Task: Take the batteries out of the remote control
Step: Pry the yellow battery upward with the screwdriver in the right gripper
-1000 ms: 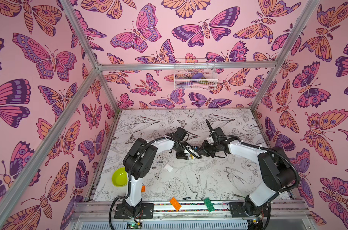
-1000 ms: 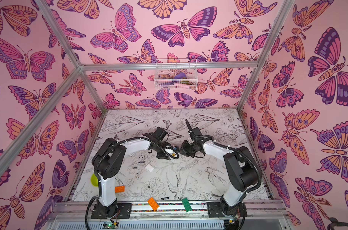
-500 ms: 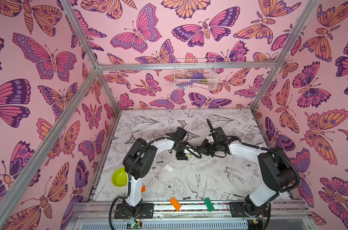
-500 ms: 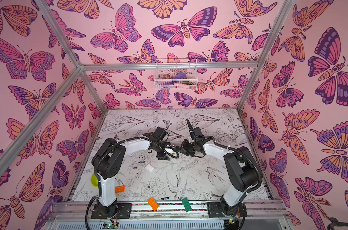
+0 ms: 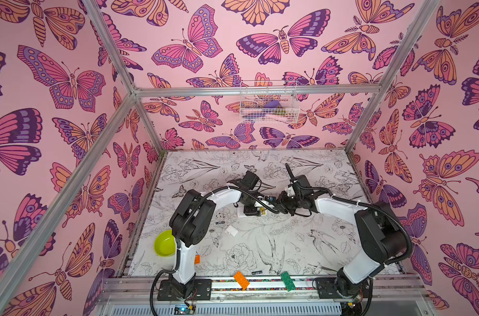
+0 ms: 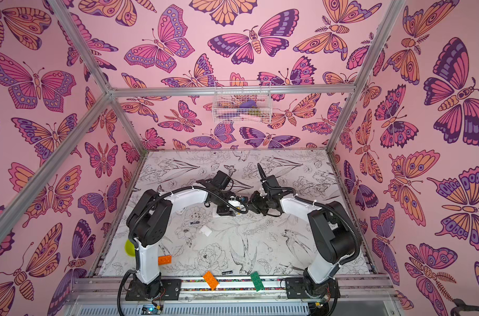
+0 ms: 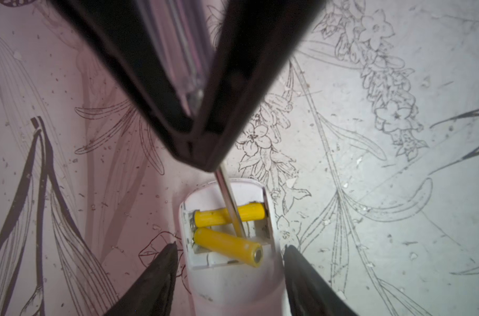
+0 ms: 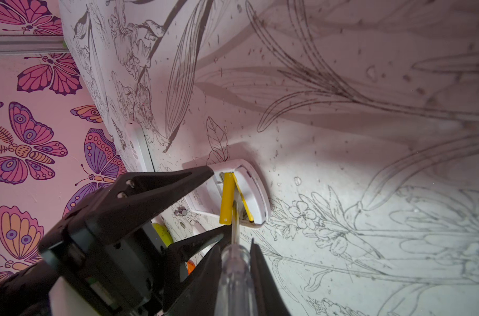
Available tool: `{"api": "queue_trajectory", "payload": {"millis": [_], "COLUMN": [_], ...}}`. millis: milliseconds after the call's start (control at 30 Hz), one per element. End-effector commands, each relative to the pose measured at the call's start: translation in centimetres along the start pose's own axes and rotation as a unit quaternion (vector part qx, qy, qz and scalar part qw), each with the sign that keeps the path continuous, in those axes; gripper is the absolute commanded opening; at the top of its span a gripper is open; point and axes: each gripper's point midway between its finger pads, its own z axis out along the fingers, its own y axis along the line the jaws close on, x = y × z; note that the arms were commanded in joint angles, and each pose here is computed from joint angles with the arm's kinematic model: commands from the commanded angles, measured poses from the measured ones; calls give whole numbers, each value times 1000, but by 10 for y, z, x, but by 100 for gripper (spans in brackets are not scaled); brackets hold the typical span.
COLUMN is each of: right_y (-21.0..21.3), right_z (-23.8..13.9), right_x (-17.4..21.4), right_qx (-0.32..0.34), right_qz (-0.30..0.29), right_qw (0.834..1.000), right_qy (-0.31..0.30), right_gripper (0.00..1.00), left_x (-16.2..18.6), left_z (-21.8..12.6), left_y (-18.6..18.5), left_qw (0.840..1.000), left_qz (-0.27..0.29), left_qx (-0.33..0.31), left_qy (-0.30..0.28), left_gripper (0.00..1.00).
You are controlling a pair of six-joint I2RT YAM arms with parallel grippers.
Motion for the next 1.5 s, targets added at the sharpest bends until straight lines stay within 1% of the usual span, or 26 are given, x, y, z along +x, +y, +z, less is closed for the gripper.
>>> {"api": "queue_trajectory", "payload": {"millis": [0,100,267,400,633,800,967,1100,1300,1467], "right_y": [18,18,26,31,33,36,43,39,36,38], "right_z": [-4,-5,-7,-8,-7,-7,-10,-7,-4,-6], "right_x": [0,-1,-2,-2,-3,-4,-5,-4,-5,-6], "right_qx": [-31,-32,-40,-44,-45,-51,-59,-55,-56,-59], "right_qz": [-13,-14,-14,-18,-18,-17,-20,-18,-13,-15], "right_qw": [999,999,999,999,999,999,998,998,998,998], "right_qy": [-3,-5,-5,-1,-1,-1,-1,0,1,-2], "right_gripper": [0,0,0,0,0,0,0,0,0,0], "left_x": [-14,-12,-18,-15,-17,-18,-17,-12,-12,-13], "left_z": [1,5,4,5,1,-4,-13,-13,-5,1], "left_y": [-6,-4,-2,-3,-1,2,1,-1,4,12], "left_qw": [1000,1000,1000,1000,1000,1000,1000,1000,1000,1000], "left_qz": [7,6,8,14,13,8,-7,0,-1,-7], "left_qx": [9,9,5,5,-3,-7,1,2,-6,-18], "left_qy": [-13,-11,-18,-13,-11,-6,4,10,3,-6], "left_gripper": [59,54,54,58,61,67,69,70,67,59]}}
